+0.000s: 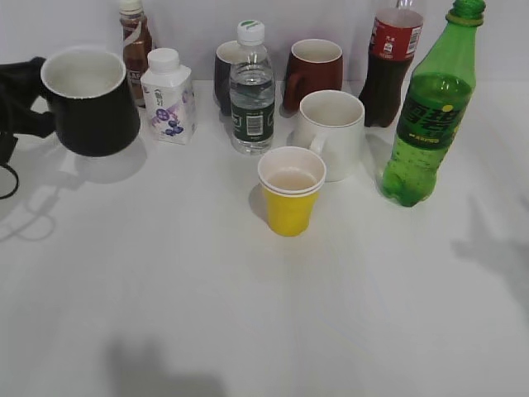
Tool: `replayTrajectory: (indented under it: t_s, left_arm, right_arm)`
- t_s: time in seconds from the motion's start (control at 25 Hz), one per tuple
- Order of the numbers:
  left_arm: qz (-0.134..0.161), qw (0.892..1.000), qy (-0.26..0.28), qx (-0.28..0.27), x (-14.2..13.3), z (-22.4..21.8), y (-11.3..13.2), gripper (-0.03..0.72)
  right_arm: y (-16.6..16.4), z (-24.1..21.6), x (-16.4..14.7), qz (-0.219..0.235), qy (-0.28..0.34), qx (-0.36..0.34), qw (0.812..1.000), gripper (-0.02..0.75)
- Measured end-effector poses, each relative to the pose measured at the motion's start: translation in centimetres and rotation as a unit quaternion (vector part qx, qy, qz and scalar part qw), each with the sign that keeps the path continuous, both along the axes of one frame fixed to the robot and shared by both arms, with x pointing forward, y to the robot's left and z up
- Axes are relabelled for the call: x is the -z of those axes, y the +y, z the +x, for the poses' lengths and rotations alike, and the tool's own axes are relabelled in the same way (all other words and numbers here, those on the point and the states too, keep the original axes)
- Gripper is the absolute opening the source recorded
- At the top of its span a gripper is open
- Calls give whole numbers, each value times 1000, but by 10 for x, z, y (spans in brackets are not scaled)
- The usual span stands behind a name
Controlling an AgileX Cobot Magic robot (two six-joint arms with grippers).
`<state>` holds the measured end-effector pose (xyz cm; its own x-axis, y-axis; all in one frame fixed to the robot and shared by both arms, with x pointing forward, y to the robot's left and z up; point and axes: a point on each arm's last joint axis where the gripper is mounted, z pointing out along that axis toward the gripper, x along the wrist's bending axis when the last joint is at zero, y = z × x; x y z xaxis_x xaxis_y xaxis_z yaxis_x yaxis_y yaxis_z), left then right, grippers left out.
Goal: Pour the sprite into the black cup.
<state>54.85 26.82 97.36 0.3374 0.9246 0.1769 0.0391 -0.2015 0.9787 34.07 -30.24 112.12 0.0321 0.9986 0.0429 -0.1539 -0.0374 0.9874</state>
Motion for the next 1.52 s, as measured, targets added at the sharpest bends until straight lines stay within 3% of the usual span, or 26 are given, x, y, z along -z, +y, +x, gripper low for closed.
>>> replayTrajectory:
  t_s: [0.2, 0.36, 0.6, 0.76, 1.0, 1.24, 1.36, 1.52]
  left_arm:
    - [-6, 1000, -18, 6, -10, -3, -1, 54]
    - [-2, 1000, -16, 16, -9, -3, -3, 54]
    - [-4, 1000, -15, 16, -9, -3, -3, 54]
    - [-5, 1000, -15, 17, -10, -4, -3, 54]
    - [6, 999, -31, 42, -20, -8, -7, 54]
    - [-2, 998, -37, 55, -28, -13, -9, 54]
    - [8, 997, -38, 71, -30, -15, -12, 54]
    - [14, 996, -3, 88, -27, -19, -20, 54]
  right_arm:
    - [-4, 38, 21, 40, 19, 15, 999, 493]
    - [7, 47, 69, 65, 39, -51, 996, 492]
    - [24, 57, 137, 44, 168, -141, 975, 491]
    - [34, 74, 142, 19, 152, -198, 968, 499]
    - [41, 113, 157, 0, 184, -248, 951, 640]
    - [46, 149, 162, -18, 185, -284, 941, 660]
    - [51, 169, 161, -33, 183, -315, 931, 659]
    - [53, 191, 162, -36, 184, -337, 923, 659]
